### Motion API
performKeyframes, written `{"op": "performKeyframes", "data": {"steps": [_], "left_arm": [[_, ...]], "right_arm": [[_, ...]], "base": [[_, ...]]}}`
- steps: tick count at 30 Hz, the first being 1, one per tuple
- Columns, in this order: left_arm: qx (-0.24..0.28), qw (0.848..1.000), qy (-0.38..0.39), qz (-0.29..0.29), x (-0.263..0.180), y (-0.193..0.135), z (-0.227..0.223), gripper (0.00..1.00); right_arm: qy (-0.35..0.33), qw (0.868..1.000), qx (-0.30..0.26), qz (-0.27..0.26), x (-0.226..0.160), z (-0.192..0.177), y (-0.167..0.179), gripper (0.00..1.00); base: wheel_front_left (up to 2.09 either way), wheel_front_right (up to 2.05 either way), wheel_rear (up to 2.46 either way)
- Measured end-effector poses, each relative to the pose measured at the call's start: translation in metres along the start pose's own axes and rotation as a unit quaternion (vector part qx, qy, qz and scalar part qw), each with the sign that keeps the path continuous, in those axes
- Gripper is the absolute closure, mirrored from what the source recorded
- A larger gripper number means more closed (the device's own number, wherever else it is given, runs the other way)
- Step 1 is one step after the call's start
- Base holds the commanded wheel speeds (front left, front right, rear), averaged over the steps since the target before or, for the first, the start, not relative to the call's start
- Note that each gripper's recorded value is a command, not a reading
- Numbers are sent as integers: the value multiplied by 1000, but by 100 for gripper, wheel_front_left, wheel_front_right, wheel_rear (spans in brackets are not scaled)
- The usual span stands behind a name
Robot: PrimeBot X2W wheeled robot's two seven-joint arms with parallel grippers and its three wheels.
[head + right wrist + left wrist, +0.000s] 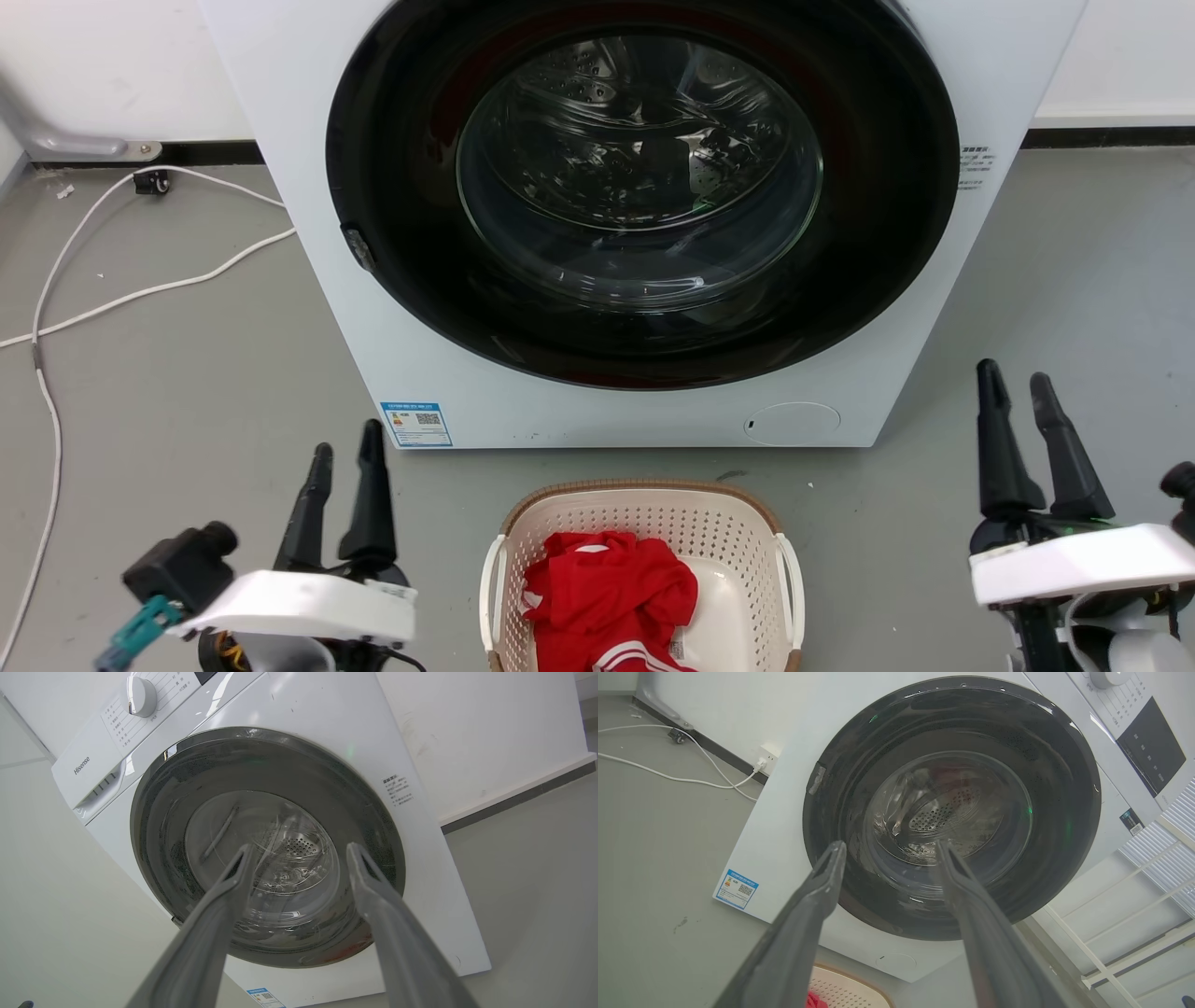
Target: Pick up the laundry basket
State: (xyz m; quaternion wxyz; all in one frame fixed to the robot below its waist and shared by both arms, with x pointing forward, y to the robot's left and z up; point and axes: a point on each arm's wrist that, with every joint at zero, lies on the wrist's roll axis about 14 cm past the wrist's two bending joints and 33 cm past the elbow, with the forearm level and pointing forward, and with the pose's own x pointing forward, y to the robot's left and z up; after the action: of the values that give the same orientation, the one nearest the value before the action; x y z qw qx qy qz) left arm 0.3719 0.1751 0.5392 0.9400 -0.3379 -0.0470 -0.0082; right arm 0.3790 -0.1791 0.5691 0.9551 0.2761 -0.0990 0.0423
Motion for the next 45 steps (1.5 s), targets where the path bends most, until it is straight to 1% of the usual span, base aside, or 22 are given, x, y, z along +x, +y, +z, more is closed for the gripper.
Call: {"op": "performKeyframes", "data": {"steps": [4,7,10,15,19,24,28,33,39,42,45], "left_arm": [[46,999,8,-14,0,-11,-8,0],[64,998,10,-24,-2,-17,-11,0],[89,995,11,-39,-2,-24,-14,0],[141,989,18,-44,-5,-26,-20,0],[168,984,18,-48,-6,-30,-23,0],[204,977,15,-58,-7,-37,-25,0],[238,969,19,-71,-11,-42,-32,0],[267,959,34,-87,-16,-44,-45,0],[284,955,26,-84,-16,-45,-46,0],[285,955,21,-78,-16,-43,-44,0],[286,955,17,-73,-16,-41,-42,0]], "right_arm": [[1,999,-36,11,-1,-1,6,0],[1,999,-46,8,-4,-2,4,0],[3,998,-68,13,-5,-4,6,0],[7,993,-114,17,-7,-6,6,0],[21,990,-142,12,-11,-14,0,0],[22,985,-172,11,-12,-16,-4,0],[24,980,-199,12,-14,-17,-5,0],[30,974,-225,17,-17,-21,-5,0],[28,967,-253,23,-17,-21,-4,0],[28,966,-256,19,-19,-21,-7,0],[34,971,-236,3,-22,-24,-17,0]], "base": [[0,0,0],[0,0,0],[0,0,0],[0,0,0],[0,0,0],[0,0,0],[0,0,0],[0,0,0],[0,0,0],[0,0,0],[0,0,0]]}}
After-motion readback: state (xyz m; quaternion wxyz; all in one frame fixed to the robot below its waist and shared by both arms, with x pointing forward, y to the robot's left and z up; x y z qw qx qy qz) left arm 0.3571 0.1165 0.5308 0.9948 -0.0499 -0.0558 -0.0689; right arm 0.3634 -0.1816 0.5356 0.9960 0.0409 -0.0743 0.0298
